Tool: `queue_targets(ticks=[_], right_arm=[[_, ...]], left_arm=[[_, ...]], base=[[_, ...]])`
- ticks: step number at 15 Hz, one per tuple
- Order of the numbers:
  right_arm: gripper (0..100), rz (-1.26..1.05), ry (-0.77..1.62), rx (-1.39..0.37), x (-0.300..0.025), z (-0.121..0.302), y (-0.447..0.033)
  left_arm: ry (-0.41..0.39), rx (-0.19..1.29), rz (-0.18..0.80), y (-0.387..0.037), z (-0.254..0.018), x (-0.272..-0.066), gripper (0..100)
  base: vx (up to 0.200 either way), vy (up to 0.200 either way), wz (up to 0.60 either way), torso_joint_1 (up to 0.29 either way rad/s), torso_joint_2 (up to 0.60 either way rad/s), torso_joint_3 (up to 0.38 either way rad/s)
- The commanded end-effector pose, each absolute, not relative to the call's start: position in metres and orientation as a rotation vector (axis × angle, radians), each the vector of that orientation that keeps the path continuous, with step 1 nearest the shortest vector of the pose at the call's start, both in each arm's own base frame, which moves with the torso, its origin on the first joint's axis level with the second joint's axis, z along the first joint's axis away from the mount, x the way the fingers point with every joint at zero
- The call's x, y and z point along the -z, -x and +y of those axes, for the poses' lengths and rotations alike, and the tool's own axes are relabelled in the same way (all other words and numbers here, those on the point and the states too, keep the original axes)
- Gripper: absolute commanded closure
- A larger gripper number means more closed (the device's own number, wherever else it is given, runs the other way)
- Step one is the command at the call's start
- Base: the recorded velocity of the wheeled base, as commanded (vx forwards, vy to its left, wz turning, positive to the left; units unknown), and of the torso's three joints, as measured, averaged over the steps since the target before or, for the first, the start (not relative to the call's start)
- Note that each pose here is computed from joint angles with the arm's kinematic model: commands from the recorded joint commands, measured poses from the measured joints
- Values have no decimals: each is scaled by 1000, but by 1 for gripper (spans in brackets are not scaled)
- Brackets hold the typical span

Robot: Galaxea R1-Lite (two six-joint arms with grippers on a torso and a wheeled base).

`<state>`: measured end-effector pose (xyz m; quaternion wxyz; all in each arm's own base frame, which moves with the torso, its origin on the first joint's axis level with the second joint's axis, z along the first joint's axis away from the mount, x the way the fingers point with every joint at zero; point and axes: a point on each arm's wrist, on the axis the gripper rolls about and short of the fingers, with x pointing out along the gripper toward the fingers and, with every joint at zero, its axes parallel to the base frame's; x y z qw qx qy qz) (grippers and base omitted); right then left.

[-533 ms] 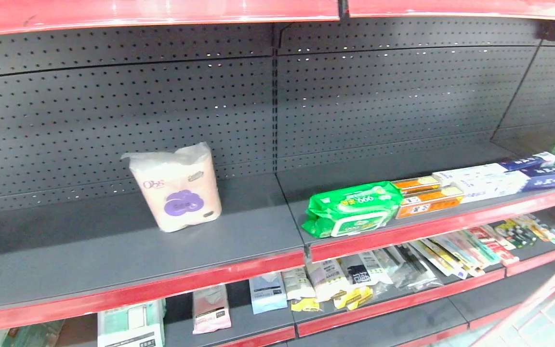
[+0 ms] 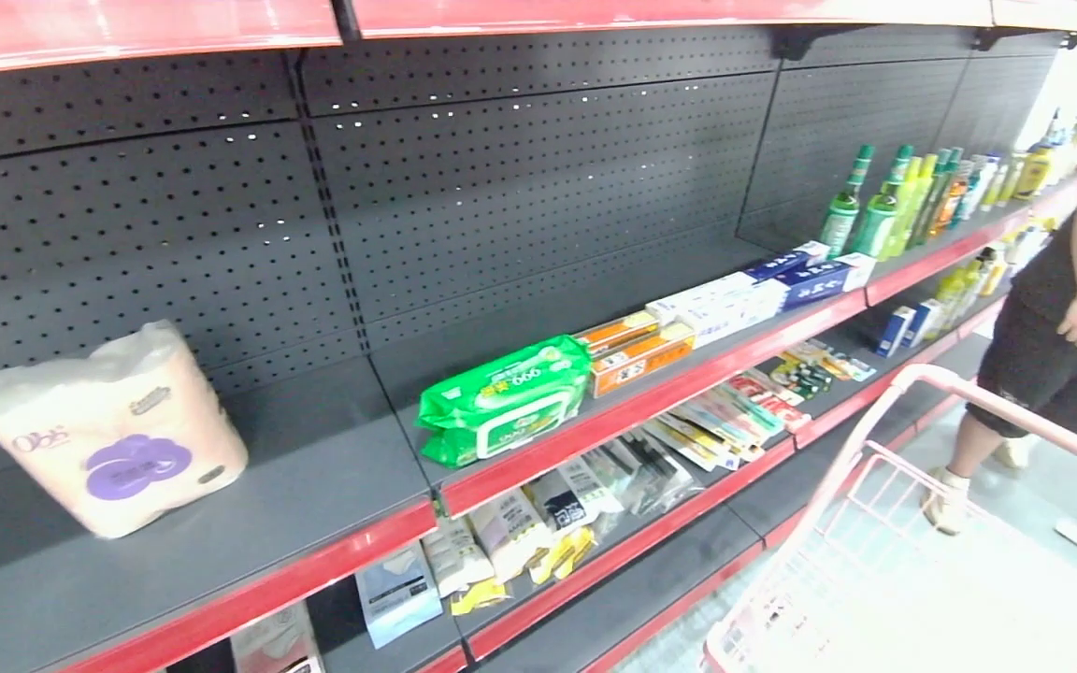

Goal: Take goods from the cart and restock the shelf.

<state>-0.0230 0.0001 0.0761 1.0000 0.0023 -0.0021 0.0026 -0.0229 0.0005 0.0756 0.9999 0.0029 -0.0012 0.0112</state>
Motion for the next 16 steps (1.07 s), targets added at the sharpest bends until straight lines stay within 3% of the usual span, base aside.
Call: queue_targets(ticks=[1,8,9,11,12,14,16], right_arm=[[0,-3,-5,-5,-76,0,23],[0,-26,-3,-5,-82,0,24],[0,-51,-19,-13,-122,0,24],[0,-45,-249,15,-271,0,-35],[0,24,-183,41,-273,-1,-57],[0,229,11,58,-240,-1,-94],[0,415,15,59,-214,-1,-129]], left_arm=[[-6,-23,-1,23,1,-76,0],[-8,-23,-1,23,1,-76,0],[-8,-23,-1,23,1,-76,0],[-6,-23,-1,23,1,-76,0],[-6,-23,-1,23,1,-76,0],[-8,-21,-1,23,0,-76,0],[-6,-20,-1,23,0,-76,0]], base=[[0,0,-600,2,2,2],[0,0,0,0,0,0],[0,0,0,0,0,0],[0,0,0,0,0,0],[0,0,0,0,0,0],[0,0,0,0,0,0],[0,0,0,0,0,0]])
